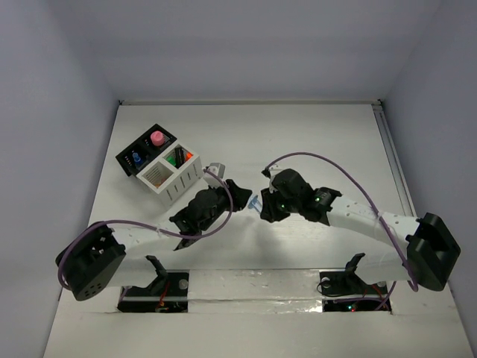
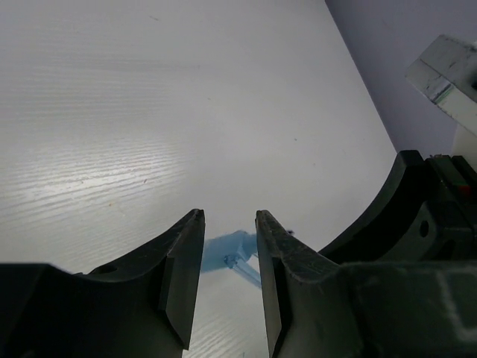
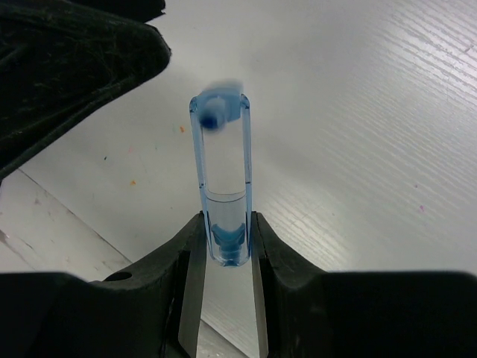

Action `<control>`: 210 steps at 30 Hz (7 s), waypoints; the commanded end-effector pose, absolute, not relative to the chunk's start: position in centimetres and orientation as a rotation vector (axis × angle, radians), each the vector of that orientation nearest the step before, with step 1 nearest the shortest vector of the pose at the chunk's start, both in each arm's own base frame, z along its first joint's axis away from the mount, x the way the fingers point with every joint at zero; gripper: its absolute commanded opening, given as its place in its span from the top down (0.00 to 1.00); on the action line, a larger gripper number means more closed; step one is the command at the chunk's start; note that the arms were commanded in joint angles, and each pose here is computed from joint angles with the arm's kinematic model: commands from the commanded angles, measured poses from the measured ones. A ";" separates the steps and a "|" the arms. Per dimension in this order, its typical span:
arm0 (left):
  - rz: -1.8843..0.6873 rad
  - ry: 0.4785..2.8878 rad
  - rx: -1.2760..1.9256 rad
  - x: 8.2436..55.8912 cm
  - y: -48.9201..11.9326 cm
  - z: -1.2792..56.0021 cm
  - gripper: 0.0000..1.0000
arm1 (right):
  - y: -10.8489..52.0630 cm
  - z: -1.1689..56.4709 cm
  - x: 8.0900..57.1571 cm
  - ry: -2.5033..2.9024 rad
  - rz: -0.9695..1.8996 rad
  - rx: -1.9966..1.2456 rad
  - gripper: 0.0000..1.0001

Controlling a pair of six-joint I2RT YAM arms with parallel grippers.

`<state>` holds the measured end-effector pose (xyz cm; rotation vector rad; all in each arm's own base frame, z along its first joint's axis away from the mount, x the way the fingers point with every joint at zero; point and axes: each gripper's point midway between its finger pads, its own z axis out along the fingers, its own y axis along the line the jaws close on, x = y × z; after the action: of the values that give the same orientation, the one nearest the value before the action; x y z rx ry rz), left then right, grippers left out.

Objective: Sort the stationery into containers
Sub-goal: Pick up the pen from the center of the board, then close the pen cap on the pen.

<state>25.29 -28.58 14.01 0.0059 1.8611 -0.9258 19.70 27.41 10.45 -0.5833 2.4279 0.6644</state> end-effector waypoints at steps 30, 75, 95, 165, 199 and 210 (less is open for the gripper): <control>-0.955 1.589 0.064 22.5 -26.2 16.7 0.51 | 31.2 20.8 19.0 2.360 0.914 -0.655 1.00; -0.921 1.633 0.201 17.9 -29.3 16.1 1.00 | 30.9 29.9 26.1 2.112 0.617 -0.604 1.00; -0.922 1.586 0.182 17.9 -28.2 17.8 1.00 | 34.1 26.3 26.6 2.212 0.644 -0.752 1.00; -0.944 1.239 0.121 20.9 -27.7 36.5 1.00 | 32.7 7.5 15.2 2.475 0.910 -0.709 1.00; -1.030 1.179 0.093 22.1 -25.8 40.3 1.00 | 35.5 6.4 14.4 2.401 1.077 -0.596 1.00; -1.034 1.323 0.004 21.3 -23.4 33.2 0.87 | 40.6 17.2 18.7 2.125 1.289 -0.392 1.00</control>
<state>21.83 -23.21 18.89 0.2050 1.8012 -0.7041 24.83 38.81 22.96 -0.2481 1.8351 1.2116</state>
